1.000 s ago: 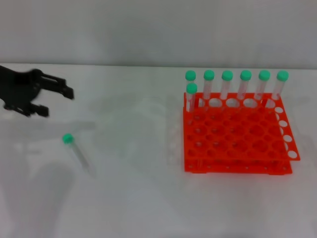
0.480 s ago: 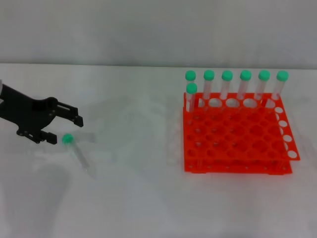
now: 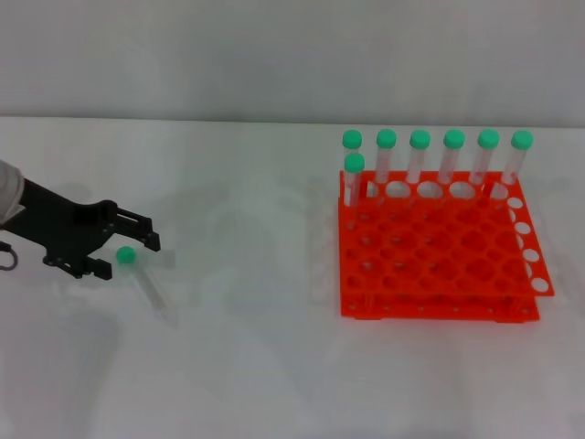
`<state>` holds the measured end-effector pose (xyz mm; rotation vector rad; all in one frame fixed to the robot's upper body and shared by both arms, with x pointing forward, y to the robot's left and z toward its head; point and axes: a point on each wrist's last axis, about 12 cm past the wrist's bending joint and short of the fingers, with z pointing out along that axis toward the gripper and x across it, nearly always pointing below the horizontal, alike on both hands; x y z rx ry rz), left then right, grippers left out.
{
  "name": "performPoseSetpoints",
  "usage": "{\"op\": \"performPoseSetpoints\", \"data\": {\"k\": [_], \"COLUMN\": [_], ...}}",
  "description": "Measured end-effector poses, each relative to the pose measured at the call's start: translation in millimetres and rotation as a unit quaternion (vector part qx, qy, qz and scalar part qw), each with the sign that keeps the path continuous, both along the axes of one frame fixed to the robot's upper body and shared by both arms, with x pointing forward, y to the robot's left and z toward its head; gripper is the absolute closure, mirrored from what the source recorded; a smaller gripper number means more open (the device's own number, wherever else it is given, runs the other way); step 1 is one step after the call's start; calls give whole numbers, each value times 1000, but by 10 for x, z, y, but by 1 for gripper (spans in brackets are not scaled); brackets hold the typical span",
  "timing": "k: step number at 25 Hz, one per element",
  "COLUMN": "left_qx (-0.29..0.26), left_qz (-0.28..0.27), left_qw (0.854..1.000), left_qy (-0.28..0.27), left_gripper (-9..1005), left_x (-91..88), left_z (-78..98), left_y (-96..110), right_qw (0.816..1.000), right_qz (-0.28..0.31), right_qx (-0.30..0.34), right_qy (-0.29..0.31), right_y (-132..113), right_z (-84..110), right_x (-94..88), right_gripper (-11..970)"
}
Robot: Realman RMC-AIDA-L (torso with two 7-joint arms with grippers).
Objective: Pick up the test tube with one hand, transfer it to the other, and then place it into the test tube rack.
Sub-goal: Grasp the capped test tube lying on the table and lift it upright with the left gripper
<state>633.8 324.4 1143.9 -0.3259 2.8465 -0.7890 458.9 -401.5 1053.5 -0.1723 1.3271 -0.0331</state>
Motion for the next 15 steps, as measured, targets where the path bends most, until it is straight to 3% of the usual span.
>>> {"op": "performPoseSetpoints", "data": {"k": [15], "left_qx": [-14], "left_qz": [7], "left_qw": [1000], "left_qy": [6], "left_gripper": [135], "left_x": [65], "left_z": [10], "left_y": [-139], "right_qw": [1000], "right_qz": [2], "right_qx": [8], "right_qy": [0], "right_y": [52], "right_z": [-18], "right_x": [7], "right_gripper": [129]}}
